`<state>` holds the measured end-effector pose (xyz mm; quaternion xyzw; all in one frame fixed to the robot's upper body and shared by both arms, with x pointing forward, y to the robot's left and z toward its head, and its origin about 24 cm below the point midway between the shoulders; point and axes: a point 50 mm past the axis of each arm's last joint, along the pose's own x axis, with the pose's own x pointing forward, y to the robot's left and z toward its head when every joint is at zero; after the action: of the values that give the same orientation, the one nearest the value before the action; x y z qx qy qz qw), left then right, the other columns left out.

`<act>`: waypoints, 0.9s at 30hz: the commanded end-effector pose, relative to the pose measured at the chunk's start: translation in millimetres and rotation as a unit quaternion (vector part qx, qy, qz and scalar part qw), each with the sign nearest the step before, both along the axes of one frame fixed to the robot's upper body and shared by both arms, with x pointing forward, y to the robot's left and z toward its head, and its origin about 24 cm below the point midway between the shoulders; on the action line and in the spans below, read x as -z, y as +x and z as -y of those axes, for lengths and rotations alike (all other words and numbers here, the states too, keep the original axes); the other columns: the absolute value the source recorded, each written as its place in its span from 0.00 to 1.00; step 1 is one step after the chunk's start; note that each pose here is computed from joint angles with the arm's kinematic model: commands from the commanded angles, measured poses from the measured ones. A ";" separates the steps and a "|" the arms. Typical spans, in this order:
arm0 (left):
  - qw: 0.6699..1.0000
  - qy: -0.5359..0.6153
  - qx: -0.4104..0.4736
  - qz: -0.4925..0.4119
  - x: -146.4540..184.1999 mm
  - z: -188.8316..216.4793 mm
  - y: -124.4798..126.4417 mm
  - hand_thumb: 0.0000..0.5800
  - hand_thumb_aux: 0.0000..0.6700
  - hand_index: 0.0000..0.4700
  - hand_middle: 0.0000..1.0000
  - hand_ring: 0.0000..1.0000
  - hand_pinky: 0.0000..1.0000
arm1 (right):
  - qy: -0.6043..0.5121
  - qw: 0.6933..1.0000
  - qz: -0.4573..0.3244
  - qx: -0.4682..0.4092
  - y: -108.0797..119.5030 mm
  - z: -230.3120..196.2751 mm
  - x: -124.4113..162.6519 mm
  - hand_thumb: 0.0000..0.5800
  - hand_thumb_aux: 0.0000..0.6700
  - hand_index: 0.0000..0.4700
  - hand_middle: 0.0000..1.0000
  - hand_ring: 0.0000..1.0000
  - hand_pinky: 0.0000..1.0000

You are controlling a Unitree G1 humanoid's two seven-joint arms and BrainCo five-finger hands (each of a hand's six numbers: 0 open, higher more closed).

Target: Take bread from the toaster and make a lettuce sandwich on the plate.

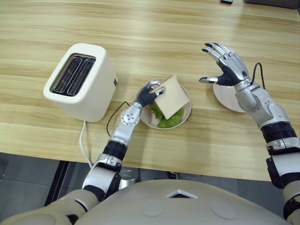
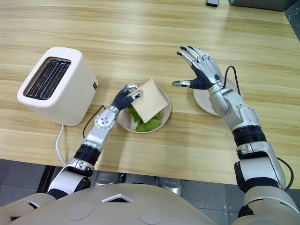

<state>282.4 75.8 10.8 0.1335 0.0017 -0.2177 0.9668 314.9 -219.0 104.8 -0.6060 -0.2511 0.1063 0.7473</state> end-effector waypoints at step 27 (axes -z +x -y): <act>0.990 0.127 -0.035 0.058 9.1 -13.9 -2.0 1.00 1.00 0.98 1.00 1.00 1.00 | -0.256 0.875 -0.281 -0.300 -84.2 -74.3 93.9 0.00 0.00 0.00 0.00 0.00 0.00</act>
<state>280.3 94.4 1.5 0.2647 -0.0167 -0.1674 0.9495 242.7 -139.4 41.4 -0.5952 -0.2389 0.4908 0.5897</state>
